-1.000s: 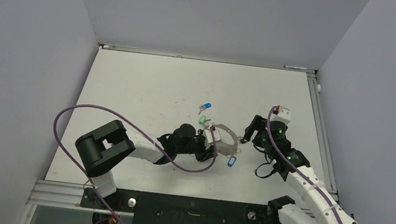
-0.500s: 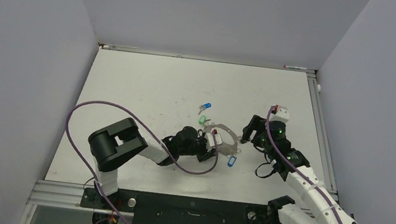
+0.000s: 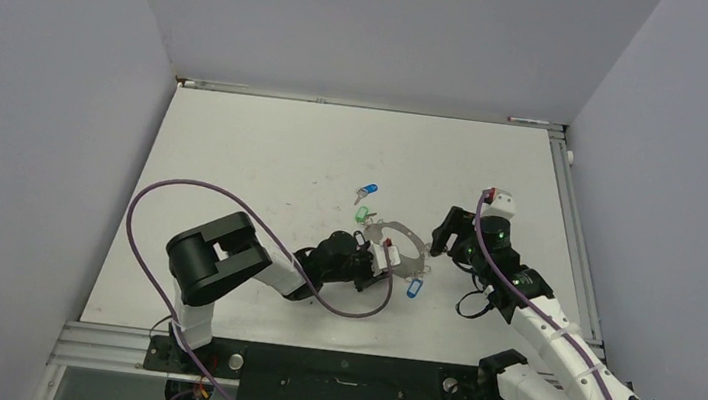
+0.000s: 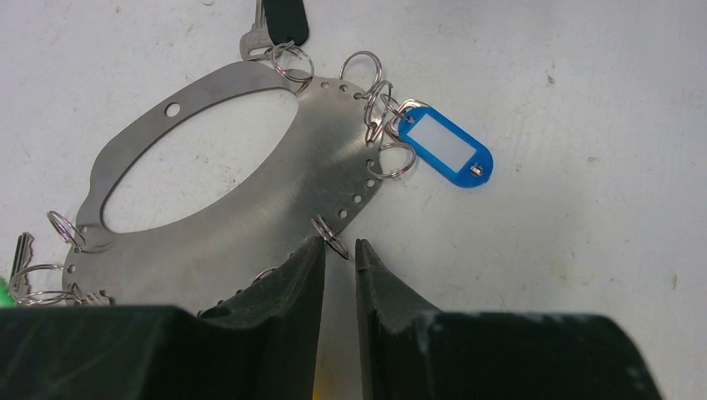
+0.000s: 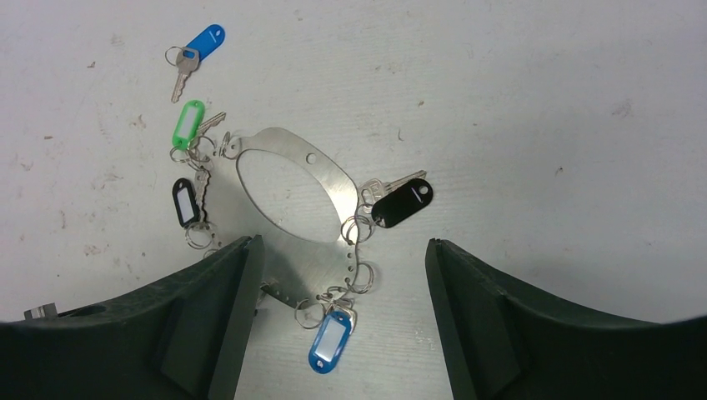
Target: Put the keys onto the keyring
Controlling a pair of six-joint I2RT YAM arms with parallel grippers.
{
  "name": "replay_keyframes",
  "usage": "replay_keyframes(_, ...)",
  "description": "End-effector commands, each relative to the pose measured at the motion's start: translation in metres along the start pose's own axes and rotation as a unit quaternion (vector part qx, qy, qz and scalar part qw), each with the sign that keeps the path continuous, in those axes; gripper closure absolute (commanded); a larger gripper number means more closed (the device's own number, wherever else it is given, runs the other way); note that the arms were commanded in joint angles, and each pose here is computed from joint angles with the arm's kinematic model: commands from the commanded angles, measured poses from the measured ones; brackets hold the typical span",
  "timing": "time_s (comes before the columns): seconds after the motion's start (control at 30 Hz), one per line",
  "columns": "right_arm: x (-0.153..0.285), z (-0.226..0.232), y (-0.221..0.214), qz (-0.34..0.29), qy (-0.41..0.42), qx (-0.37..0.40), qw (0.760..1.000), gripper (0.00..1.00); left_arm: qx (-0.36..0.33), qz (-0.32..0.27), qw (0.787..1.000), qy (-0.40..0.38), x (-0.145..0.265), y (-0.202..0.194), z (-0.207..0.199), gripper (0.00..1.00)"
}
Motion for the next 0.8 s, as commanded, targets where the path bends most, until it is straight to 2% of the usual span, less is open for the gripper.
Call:
replay_keyframes(0.0, -0.0033, 0.0023, 0.0044, -0.013, 0.011, 0.003, 1.0, 0.28, -0.03, -0.033, 0.999, 0.021, -0.0104, 0.0191, 0.0077, 0.83)
replay_keyframes(0.3, -0.0036, 0.003, 0.0031, -0.009, 0.014, 0.004, 1.0, 0.28, -0.043, -0.029, 0.997, 0.048, -0.0107, 0.0165, 0.0118, 0.84)
replay_keyframes(0.5, -0.0038, 0.003, 0.0019, -0.006, 0.015, 0.004, 1.0, 0.28, -0.046, -0.03, 0.997, 0.052, -0.0133, 0.0144, 0.012, 0.91)
replay_keyframes(0.57, -0.0041, 0.0029, 0.0013, -0.004, 0.015, 0.005, 1.0, 0.28, -0.047, -0.031, 0.997, 0.052, -0.0139, 0.0145, 0.0117, 1.0)
replay_keyframes(0.77, -0.0047, 0.0031, 0.001, -0.003, 0.016, 0.006, 1.0, 0.28, -0.053, -0.037, 0.997, 0.043, -0.0101, 0.018, 0.0081, 1.0)
Point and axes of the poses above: each gripper's point midway between its finger pads, its own x axis back along the fingers, its own z axis along the line the jaws close on, y = z × x, the point moved 5 cm from there along x, back along the fingers, and after that the axes turned 7 degrees about -x, right-handed, at the moved point
